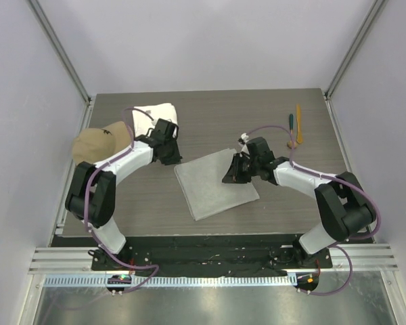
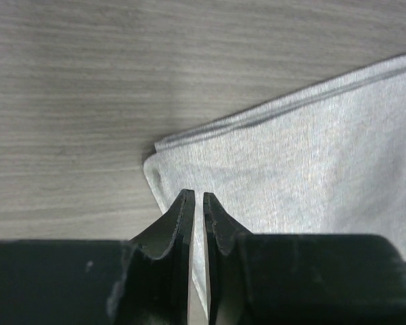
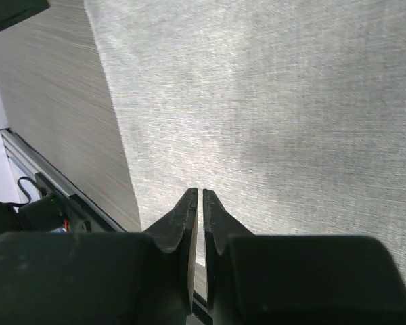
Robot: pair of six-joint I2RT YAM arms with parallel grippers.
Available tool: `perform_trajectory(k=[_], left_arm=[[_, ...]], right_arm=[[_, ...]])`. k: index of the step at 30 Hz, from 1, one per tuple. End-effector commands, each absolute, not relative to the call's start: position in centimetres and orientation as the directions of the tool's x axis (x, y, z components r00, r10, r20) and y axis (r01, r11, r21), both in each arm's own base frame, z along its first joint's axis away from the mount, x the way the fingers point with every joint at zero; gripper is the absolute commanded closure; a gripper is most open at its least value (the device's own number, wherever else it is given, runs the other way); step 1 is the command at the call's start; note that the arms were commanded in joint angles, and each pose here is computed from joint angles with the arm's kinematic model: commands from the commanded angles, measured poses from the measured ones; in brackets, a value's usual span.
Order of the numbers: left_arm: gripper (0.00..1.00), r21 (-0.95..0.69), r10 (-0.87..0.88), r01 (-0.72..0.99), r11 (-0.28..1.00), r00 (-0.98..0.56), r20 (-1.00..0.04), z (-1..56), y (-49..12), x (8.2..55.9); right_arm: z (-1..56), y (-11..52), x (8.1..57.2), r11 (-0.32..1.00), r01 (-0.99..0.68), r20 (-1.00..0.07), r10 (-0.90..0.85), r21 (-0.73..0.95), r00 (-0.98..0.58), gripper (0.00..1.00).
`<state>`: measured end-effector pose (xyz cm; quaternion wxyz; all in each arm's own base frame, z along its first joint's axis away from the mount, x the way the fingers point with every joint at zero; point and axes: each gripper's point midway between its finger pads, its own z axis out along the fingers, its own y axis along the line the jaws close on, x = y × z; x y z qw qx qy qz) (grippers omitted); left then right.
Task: Fold the napkin into a case and place the utensils inside
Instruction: Rotate the lower triangle-folded napkin at the center of the board.
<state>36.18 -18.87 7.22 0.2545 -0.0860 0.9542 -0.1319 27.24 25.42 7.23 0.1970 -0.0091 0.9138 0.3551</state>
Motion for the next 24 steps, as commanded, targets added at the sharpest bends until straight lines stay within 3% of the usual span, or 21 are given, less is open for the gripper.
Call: perform_trajectory(k=[1,11,14,19,24], left_arm=[[0.85,-0.366,-0.249,-0.075,0.927,-0.855,-0.455,7.9,-19.5,35.0],[0.85,-0.496,-0.272,-0.051,0.867,-0.882,-0.386,6.6,-22.2,34.2],[0.86,-0.498,-0.272,-0.058,0.865,-0.888,-0.370,5.8,-22.5,34.2],[0.88,-0.475,-0.265,-0.081,0.876,-0.905,-0.333,3.7,-22.2,33.5],[0.86,-0.478,-0.282,-0.084,0.874,-0.889,-0.360,4.4,-21.6,33.0]], right_arm=[[7.0,26.0,25.4,0.736,-0.200,-0.344,0.047,0.647,-0.938,0.87],[4.3,27.7,21.7,0.732,-0.192,-0.301,0.019,0.653,-0.954,0.87],[2.5,27.3,20.3,0.747,-0.159,-0.252,0.012,0.646,-0.968,0.87],[1.7,26.7,20.4,0.768,-0.169,-0.268,0.004,0.618,-0.963,0.87],[1.9,27.1,20.6,0.761,-0.183,-0.268,-0.013,0.622,-0.963,0.87]])
